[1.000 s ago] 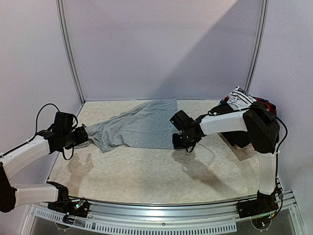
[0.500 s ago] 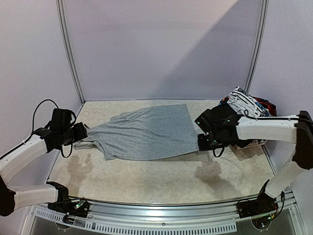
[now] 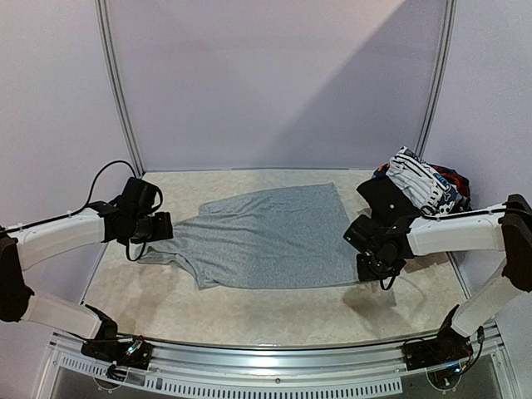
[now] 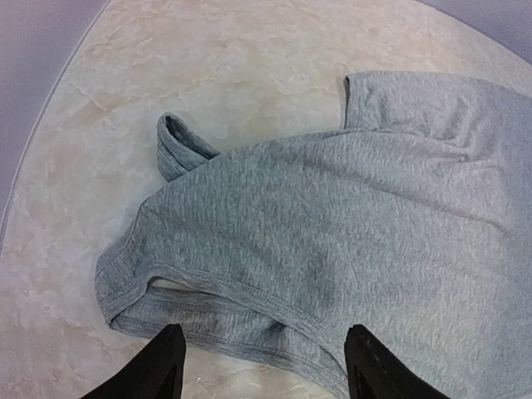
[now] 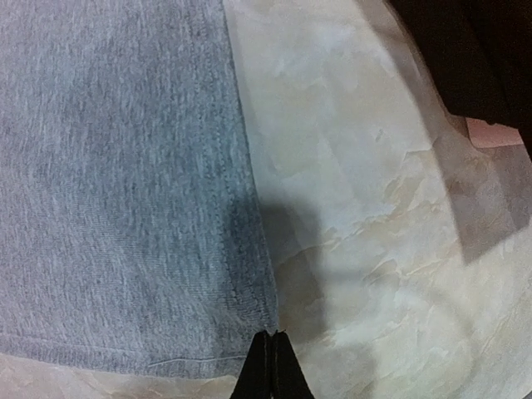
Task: Fold and stack the mixed laundry pile
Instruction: Move the crumpled tank top to the center of the board, then smooth out the crumpled tank top at the center of the board.
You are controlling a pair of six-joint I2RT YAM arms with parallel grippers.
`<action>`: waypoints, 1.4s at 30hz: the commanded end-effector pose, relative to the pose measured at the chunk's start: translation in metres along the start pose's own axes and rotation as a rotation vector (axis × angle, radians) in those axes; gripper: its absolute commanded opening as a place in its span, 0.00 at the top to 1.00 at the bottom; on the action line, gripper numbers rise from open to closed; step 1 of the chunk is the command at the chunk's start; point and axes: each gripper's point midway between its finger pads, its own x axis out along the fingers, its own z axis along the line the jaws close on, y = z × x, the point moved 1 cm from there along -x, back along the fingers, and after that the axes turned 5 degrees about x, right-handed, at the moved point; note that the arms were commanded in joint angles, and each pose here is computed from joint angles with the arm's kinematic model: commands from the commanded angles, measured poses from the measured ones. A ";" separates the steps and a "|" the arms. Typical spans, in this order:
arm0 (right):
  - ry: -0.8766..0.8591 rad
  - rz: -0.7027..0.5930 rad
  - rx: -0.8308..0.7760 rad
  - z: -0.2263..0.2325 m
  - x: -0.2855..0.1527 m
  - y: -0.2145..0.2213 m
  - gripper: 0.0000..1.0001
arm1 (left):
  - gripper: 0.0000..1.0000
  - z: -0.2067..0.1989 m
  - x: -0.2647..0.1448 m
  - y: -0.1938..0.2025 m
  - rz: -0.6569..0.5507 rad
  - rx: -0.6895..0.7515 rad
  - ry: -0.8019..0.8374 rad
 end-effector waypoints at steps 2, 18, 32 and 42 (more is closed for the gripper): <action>0.059 -0.024 0.025 -0.014 0.003 0.000 0.96 | 0.30 0.027 -0.017 0.009 -0.031 -0.014 -0.147; -0.347 -0.122 0.006 0.052 -0.059 -0.043 0.39 | 0.40 0.039 -0.011 0.001 -0.063 -0.096 -0.124; -0.518 -0.121 -0.091 0.122 -0.066 -0.059 0.44 | 0.51 0.069 0.092 -0.053 0.124 -0.173 -0.113; -0.507 -0.079 -0.089 0.119 -0.047 -0.039 0.46 | 0.50 0.070 0.126 -0.068 0.152 -0.197 -0.149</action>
